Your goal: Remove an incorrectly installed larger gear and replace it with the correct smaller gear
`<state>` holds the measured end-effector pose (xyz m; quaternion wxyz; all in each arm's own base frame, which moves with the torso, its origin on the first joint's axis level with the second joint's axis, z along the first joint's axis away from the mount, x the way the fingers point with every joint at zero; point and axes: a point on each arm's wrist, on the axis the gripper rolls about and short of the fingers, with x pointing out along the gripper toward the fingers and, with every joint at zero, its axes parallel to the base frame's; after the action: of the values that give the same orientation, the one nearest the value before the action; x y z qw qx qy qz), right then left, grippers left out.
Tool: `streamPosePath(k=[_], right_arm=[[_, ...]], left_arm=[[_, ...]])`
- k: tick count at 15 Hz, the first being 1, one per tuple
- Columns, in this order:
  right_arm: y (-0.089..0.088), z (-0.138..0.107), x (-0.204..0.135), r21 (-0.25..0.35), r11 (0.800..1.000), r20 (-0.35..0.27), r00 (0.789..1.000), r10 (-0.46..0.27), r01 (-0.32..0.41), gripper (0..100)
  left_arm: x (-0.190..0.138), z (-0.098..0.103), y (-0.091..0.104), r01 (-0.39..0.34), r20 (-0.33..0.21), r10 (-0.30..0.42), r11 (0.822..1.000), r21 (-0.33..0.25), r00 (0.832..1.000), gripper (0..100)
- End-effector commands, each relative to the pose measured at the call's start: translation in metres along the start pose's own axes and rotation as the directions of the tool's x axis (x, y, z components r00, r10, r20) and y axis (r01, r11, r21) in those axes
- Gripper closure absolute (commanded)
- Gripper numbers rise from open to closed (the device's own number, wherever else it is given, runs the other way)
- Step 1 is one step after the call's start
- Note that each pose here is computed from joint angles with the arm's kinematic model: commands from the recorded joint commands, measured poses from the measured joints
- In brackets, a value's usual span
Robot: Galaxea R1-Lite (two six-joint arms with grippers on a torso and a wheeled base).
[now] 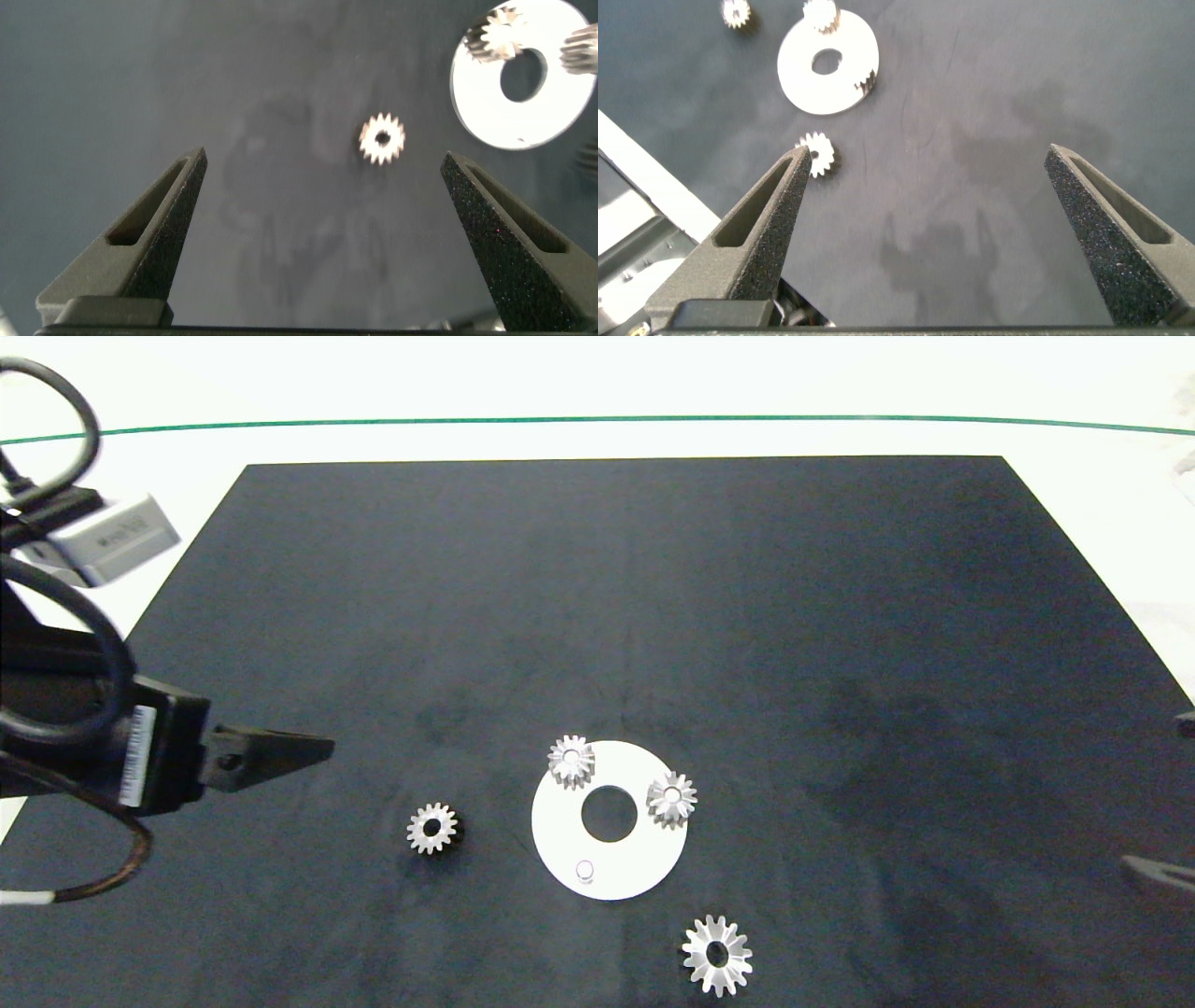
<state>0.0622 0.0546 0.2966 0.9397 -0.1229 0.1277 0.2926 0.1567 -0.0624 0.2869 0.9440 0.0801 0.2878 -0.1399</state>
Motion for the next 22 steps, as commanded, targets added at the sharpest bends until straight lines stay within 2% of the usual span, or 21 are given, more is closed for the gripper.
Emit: streamPosePath(k=[1,2,3,8,9,12,15,16,17,19,22], right_arm=[[-0.004,-0.002,-0.017,0.013,1.000,0.055,0.998,-0.014,0.014,0],[-0.004,-0.002,-0.018,0.013,1.000,0.059,0.998,-0.016,0.016,0],[-0.004,-0.002,-0.019,0.014,1.000,0.065,0.998,-0.017,0.016,0],[-0.004,-0.001,-0.020,0.015,1.000,0.071,0.997,-0.016,0.015,0],[-0.004,-0.001,-0.021,0.014,1.000,0.073,0.997,-0.014,0.013,0],[-0.005,-0.002,-0.024,0.016,1.000,0.083,0.996,-0.015,0.014,0],[-0.005,-0.002,-0.026,0.017,1.000,0.090,0.996,-0.014,0.013,0],[-0.005,-0.002,-0.026,0.018,1.000,0.088,0.996,-0.012,0.011,0],[-0.005,-0.003,-0.026,0.018,1.000,0.088,0.996,-0.011,0.009,0],[-0.005,-0.003,-0.026,0.018,1.000,0.088,0.996,-0.012,0.011,0],[-0.005,-0.004,-0.028,0.018,1.000,0.090,0.996,-0.012,0.011,0]], left_arm=[[0.048,-0.013,-0.023,0.029,-0.123,-0.018,0.995,0.095,0.992,0],[0.055,-0.015,-0.028,0.014,-0.145,0.006,0.990,0.137,0.989,0],[0.059,-0.017,-0.030,0.003,-0.159,0.021,0.988,0.153,0.987,0],[0.075,-0.030,-0.040,0.034,-0.238,0.015,0.980,0.198,0.971,0],[0.076,-0.034,-0.046,0.061,-0.242,-0.004,0.972,0.226,0.970,0],[0.083,-0.039,-0.060,0.108,-0.208,-0.052,0.957,0.268,0.977,0],[0.097,-0.042,-0.068,0.119,-0.241,-0.048,0.950,0.289,0.969,0],[0.105,-0.041,-0.070,0.115,-0.236,-0.046,0.950,0.291,0.971,0],[0.107,-0.038,-0.070,0.114,-0.211,-0.050,0.947,0.302,0.976,0],[0.109,-0.035,-0.064,0.097,-0.193,-0.036,0.944,0.316,0.980,0],[0.119,-0.041,-0.063,0.096,-0.231,-0.022,0.943,0.318,0.973,0]])
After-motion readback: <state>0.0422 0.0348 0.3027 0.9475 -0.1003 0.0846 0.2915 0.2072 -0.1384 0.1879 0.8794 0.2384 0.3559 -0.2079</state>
